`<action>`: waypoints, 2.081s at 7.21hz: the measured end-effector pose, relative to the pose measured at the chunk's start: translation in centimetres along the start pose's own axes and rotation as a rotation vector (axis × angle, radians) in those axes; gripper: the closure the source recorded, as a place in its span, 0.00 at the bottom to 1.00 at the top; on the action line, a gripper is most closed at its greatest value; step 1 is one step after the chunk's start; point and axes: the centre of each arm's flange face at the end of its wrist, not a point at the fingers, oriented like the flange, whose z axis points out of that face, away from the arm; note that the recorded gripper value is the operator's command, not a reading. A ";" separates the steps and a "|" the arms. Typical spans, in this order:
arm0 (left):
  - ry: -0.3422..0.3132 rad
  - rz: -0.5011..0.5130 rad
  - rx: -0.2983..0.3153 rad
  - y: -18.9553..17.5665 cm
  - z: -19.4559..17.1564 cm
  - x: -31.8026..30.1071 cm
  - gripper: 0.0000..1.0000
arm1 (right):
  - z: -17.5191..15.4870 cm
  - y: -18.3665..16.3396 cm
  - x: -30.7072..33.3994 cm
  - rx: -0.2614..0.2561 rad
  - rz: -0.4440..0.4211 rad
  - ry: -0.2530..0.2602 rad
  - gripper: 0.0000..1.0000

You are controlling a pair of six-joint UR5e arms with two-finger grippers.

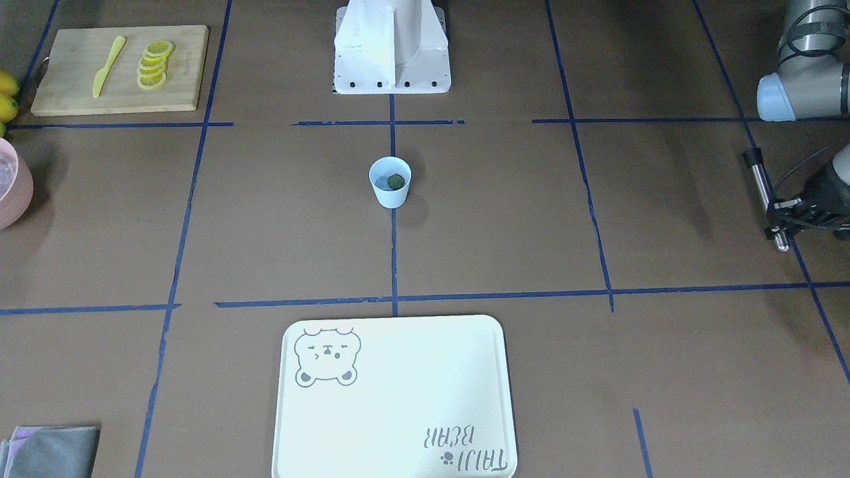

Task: Mash ice and strawberries in cup

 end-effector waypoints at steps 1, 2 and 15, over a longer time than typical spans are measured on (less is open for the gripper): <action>-0.003 0.001 -0.001 0.2 0.8 -0.8 1.00 | 0.0 0.0 0.0 -0.001 0.001 0.000 0.01; -0.003 0.004 0.002 0.5 1.6 -1.5 1.00 | 0.1 0.0 0.1 -0.001 0.001 0.000 0.01; 0.023 0.058 0.030 -1.6 -4.1 -2.6 0.00 | -0.1 -0.2 0.3 0.000 -0.002 0.032 0.01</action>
